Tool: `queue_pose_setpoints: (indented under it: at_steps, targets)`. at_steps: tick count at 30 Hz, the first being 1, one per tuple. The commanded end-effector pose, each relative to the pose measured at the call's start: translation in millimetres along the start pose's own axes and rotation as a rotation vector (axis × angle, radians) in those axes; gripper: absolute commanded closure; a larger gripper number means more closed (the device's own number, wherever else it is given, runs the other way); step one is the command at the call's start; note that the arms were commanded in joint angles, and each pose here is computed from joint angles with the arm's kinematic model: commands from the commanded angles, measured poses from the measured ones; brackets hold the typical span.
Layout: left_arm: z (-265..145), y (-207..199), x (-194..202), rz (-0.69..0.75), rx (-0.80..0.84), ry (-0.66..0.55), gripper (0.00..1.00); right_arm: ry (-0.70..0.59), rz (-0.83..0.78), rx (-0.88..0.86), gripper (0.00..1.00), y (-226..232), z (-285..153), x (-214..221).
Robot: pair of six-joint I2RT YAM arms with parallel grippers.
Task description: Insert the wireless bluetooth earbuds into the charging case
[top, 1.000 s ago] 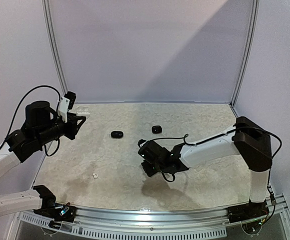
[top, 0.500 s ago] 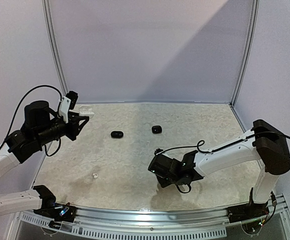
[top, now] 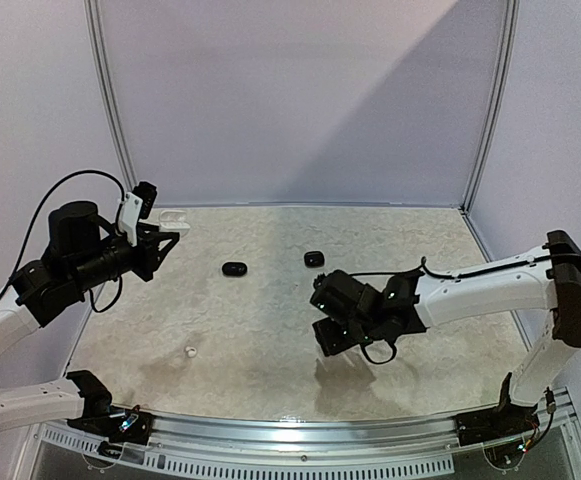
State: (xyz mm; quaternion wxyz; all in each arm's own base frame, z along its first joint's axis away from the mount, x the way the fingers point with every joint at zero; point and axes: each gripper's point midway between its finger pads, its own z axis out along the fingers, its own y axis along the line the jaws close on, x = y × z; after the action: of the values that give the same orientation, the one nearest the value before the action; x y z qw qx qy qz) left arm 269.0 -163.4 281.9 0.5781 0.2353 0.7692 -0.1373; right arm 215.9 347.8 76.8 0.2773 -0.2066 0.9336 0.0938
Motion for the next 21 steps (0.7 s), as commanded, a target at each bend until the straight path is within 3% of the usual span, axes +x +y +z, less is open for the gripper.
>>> queue_pose_setpoints:
  at_steps: [1,5,11,17,21]
  targets:
    - [1,-7,-2,0.016,0.027,-0.012,1.0,0.044,0.013,-0.164,0.49,-1,-18,-23]
    - [2,-8,-3,0.012,0.034,-0.012,1.0,0.118,-0.044,-0.172,0.65,-16,-8,-29]
    - [0,-8,-2,0.021,0.033,-0.003,1.0,0.251,-0.111,-0.177,0.69,-16,18,-10]
    - [3,-9,-3,0.021,0.039,0.002,1.0,0.27,-0.07,-0.177,0.73,-19,31,-1]
    - [3,-29,-4,0.024,0.153,-0.016,1.0,0.288,-0.036,-0.175,0.74,-26,39,7]
